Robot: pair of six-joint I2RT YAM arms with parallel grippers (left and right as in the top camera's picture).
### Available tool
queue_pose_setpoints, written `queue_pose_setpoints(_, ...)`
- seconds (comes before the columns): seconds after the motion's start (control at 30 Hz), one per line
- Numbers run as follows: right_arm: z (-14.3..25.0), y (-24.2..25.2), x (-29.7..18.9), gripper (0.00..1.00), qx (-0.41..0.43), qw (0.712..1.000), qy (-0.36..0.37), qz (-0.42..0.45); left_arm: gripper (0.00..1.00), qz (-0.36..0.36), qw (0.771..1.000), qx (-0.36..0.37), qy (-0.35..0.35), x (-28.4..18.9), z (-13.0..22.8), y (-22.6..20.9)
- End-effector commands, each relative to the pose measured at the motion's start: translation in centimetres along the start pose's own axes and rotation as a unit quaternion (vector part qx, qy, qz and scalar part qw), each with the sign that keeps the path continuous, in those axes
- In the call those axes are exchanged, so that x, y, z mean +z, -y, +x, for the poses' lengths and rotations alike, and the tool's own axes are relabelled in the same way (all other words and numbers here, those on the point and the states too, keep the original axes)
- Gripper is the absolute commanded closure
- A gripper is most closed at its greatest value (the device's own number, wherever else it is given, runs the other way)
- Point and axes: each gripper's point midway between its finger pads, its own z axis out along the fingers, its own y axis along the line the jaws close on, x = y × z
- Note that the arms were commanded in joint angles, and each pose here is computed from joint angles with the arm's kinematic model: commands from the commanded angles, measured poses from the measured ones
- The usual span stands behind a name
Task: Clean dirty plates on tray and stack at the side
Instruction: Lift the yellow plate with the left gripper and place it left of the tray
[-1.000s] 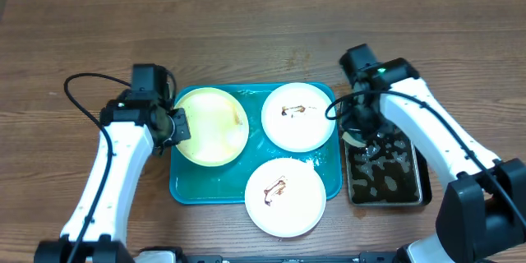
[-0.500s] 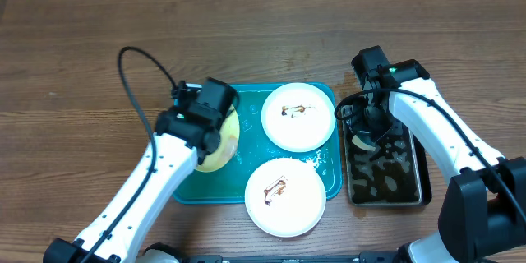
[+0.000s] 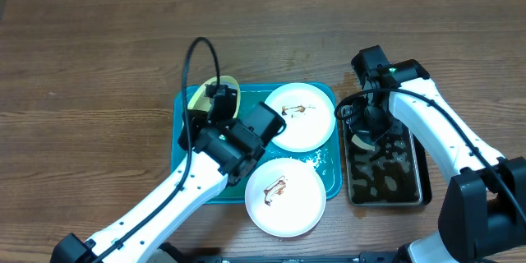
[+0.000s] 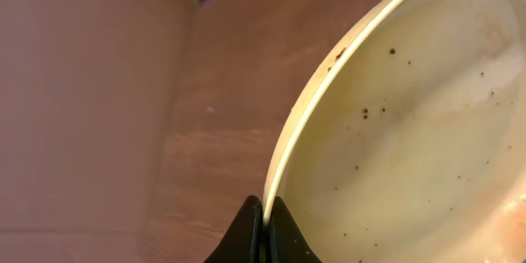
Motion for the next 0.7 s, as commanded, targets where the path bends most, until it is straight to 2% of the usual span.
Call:
queue_pose_setpoints(0.0,-0.1,0.2,-0.4,0.96,0.0,1.0,0.009,0.002,0.96,-0.053,0.997,-0.039,0.048,-1.2,-2.1,-2.8)
queue_pose_setpoints(0.37,-0.1,0.2,-0.4,0.96,0.0,1.0,0.009,0.001,0.96,-0.03,0.998,-0.042,0.032,-0.8,-1.6,-2.1)
queue_pose_setpoints(0.53,-0.1,0.3,-0.4,0.96,0.0,1.0,0.008,0.002,0.96,0.024,0.995,-0.088,-0.041,1.3,0.4,-1.1)
queue_pose_setpoints(0.67,0.1,0.4,-0.4,0.96,-0.001,1.0,0.005,0.004,0.96,0.07,0.978,-0.146,-0.13,3.9,2.7,-1.2)
